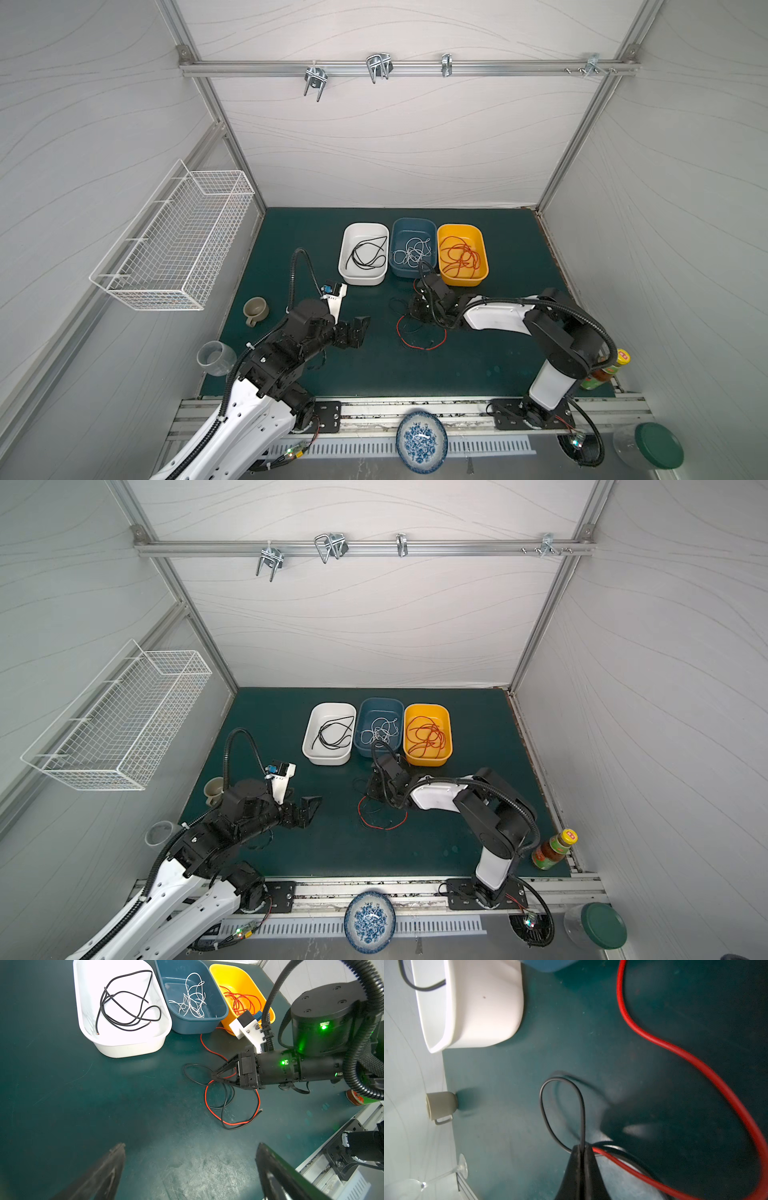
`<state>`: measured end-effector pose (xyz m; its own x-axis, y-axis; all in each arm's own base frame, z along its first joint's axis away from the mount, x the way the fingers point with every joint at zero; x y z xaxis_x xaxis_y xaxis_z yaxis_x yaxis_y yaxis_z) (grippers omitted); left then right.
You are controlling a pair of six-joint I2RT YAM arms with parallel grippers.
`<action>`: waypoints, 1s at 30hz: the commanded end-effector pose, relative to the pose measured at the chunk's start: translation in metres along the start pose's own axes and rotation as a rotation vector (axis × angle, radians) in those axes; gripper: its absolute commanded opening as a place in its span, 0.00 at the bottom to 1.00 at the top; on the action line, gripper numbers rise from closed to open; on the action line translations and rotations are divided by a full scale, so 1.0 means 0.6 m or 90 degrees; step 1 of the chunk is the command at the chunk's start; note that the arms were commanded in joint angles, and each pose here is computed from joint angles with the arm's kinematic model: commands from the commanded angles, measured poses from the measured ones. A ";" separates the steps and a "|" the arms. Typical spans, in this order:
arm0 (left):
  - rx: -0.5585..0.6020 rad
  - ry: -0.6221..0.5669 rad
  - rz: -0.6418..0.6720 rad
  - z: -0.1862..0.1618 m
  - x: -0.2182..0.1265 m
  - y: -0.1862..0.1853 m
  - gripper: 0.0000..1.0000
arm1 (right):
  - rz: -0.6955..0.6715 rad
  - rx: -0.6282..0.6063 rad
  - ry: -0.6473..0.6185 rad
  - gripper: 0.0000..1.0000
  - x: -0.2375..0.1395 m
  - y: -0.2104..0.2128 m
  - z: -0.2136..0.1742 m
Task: Untangle the cables
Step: 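Lift the black wire up out of the pile with the right gripper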
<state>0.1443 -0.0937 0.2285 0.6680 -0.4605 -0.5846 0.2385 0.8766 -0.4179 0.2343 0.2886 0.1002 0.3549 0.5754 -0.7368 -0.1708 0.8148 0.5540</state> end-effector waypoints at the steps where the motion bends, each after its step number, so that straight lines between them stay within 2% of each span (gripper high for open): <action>1: 0.009 -0.032 -0.021 0.015 -0.005 -0.010 0.99 | 0.019 -0.011 -0.029 0.01 -0.018 0.020 0.023; 7: 0.009 -0.036 -0.022 0.016 -0.007 -0.010 0.99 | 0.045 -0.022 -0.052 0.00 -0.053 0.042 0.037; 15: 0.010 -0.040 -0.021 0.016 -0.009 -0.010 0.99 | 0.045 -0.078 -0.130 0.00 -0.136 0.076 0.072; 30: 0.009 -0.080 -0.002 0.022 -0.024 -0.004 0.99 | 0.024 -0.226 -0.240 0.00 -0.261 0.139 0.131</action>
<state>0.1414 -0.0872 0.2359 0.7150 -0.4389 -0.5442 0.2310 0.8830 -0.4087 0.2373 0.2693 0.2730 0.6007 0.6217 -0.5026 -0.4363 0.7817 0.4456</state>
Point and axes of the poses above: each gripper's point midway between its finger pads, its own x axis out along the fingers, its own y axis along the line the jaws close on, z = x × y, the point moved 8 cm from there along -x, back along the fingers, and after that the axes turned 11 degrees about -x, right-handed, at the moved point
